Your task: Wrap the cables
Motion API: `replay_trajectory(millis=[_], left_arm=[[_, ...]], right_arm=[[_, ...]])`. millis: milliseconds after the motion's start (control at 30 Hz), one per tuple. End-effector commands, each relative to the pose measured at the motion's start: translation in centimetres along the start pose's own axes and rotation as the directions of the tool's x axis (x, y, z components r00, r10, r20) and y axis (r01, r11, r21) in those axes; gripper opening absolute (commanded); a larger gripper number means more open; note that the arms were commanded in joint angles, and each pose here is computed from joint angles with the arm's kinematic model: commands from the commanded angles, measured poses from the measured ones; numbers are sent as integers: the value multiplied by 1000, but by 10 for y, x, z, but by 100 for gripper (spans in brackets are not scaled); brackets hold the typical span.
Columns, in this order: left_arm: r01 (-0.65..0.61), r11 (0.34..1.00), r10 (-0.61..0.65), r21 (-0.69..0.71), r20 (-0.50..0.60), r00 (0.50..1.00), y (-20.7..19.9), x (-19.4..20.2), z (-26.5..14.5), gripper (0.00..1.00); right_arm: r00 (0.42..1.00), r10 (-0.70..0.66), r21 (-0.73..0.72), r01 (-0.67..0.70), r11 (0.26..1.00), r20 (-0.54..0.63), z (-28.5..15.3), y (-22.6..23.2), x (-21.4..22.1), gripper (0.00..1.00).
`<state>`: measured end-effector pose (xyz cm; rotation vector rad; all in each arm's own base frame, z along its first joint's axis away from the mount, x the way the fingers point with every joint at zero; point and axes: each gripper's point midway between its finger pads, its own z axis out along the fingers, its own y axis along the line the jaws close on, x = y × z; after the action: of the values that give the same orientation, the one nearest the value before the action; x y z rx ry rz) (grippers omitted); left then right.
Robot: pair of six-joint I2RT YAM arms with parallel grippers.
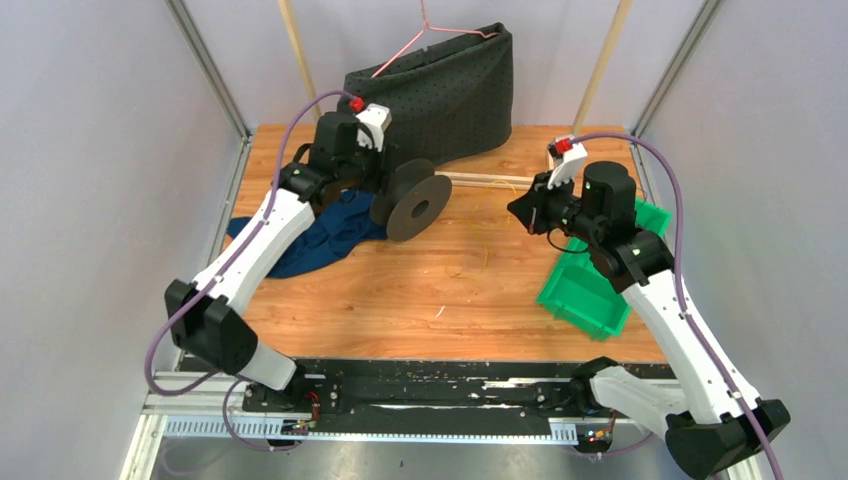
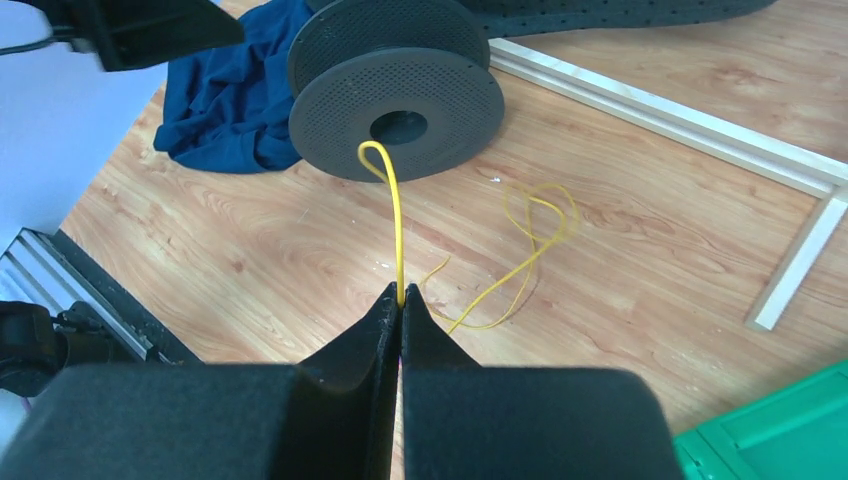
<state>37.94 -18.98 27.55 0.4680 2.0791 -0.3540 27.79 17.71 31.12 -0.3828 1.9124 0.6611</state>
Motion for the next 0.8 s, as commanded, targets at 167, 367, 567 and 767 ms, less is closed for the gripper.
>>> replay_trajectory(millis=[167,367,567,767], left_arm=[[18,994,-18,-110,1,1000,28,3,48,66],[34,998,-33,-60,19,999,32,4,43,66],[38,999,-38,10,22,999,31,9,35,66],[29,997,-31,73,35,999,30,10,22,66]], right_arm=[[997,74,-45,-75,996,-16,6,4,-2,1],[996,92,-167,-87,982,19,47,35,-33,1],[996,83,-226,-83,971,-12,102,61,-44,1],[992,111,-258,-122,958,-55,147,68,-38,1]])
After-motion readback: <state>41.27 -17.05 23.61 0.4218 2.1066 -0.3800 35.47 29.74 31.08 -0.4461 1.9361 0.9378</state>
